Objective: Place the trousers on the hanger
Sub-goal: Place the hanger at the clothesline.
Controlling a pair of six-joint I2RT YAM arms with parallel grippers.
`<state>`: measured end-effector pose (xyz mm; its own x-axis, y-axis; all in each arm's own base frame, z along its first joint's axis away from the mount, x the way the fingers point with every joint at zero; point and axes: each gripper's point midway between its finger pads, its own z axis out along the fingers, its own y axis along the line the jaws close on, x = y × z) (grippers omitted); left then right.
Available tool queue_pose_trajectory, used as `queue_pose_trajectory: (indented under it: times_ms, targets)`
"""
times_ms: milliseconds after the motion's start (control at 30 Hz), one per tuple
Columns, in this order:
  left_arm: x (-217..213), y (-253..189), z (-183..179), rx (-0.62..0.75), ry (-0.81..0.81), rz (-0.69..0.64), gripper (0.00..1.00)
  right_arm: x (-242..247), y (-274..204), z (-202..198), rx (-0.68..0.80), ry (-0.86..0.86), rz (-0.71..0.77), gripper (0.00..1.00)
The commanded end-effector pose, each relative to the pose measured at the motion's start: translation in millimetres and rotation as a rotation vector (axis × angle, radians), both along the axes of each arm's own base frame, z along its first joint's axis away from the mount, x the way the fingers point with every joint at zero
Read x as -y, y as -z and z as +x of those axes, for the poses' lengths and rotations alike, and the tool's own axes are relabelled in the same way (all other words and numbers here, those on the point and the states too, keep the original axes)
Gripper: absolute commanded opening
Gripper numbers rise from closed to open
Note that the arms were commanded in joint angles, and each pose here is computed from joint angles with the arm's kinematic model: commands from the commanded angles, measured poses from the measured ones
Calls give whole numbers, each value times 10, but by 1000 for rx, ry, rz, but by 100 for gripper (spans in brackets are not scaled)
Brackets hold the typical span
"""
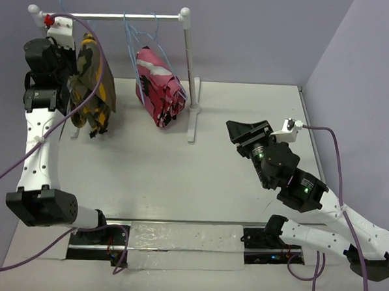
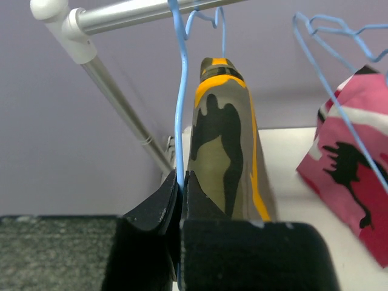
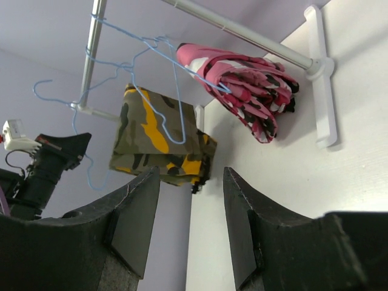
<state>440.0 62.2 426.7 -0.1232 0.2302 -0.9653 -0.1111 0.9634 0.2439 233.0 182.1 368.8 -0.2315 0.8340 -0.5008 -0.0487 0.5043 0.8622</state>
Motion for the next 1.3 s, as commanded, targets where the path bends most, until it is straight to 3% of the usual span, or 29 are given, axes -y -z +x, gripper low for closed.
queue_pose_trajectory:
  times_ms: [0,400,733,1267]
  targets:
    - [39,-1148,11,373,66,-1,0,188,-11,36,5,83,7,54]
    - [-70,-880,384,336,85,-38,0,247,74,73,-13,117,-25,54]
    - [-130,-239,694,219,80,-42,0,252,111,80,-22,118,-38,54]
    - [-51,23,520,165,107,-48,0,255,168,101,-33,118,-45,54]
